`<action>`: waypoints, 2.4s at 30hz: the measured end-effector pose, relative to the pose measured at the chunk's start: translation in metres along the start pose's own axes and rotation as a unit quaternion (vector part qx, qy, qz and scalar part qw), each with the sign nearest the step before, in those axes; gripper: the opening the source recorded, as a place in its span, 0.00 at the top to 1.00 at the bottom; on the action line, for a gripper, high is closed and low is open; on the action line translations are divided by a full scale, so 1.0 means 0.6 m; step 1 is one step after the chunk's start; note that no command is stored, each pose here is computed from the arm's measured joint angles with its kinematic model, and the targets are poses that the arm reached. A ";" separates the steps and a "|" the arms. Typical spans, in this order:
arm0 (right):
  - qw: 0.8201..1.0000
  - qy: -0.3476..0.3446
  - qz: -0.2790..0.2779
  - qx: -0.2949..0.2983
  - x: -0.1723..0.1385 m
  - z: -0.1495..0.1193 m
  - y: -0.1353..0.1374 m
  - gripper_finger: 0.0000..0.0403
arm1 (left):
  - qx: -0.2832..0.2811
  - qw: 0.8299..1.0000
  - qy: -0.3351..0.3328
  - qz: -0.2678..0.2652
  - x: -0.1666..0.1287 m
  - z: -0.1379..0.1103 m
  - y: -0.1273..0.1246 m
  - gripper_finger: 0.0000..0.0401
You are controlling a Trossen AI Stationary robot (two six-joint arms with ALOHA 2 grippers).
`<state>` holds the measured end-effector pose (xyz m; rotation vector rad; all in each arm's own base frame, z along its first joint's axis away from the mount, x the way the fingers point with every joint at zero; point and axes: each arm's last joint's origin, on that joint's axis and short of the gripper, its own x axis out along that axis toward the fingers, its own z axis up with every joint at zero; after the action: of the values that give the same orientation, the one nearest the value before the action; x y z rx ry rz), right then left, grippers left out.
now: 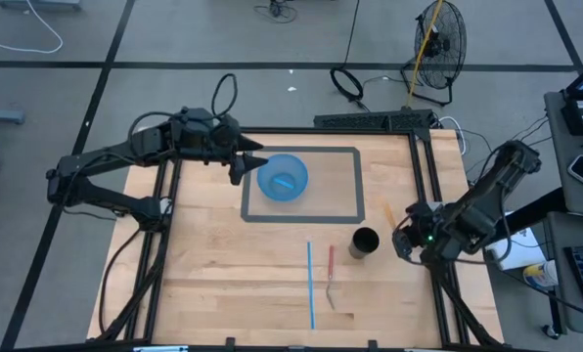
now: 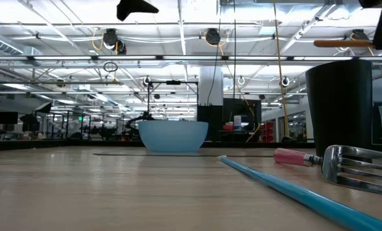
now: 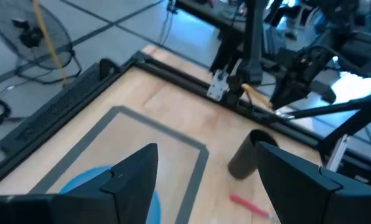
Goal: Pick & Place Utensil
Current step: Put the yellow spoon into the bowl
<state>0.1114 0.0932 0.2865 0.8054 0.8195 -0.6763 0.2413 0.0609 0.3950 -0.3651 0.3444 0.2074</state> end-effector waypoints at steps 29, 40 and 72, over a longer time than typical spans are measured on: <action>0.958 -0.202 0.153 -0.131 -0.024 0.114 0.036 0.94 | -0.022 0.997 -0.027 -0.074 0.120 -0.008 -0.026 0.32; 0.941 -0.241 0.178 -0.158 -0.025 0.141 0.053 0.94 | -0.022 0.995 -0.041 -0.085 0.120 -0.005 -0.035 0.32; 0.897 -0.320 0.177 -0.249 0.013 0.159 0.127 0.94 | 0.001 0.956 -0.121 -0.268 0.248 -0.025 -0.058 0.32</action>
<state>0.2090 0.0527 0.3478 0.2150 0.2049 -0.3371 0.3832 0.0434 0.3386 -0.4140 -0.0051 -0.2794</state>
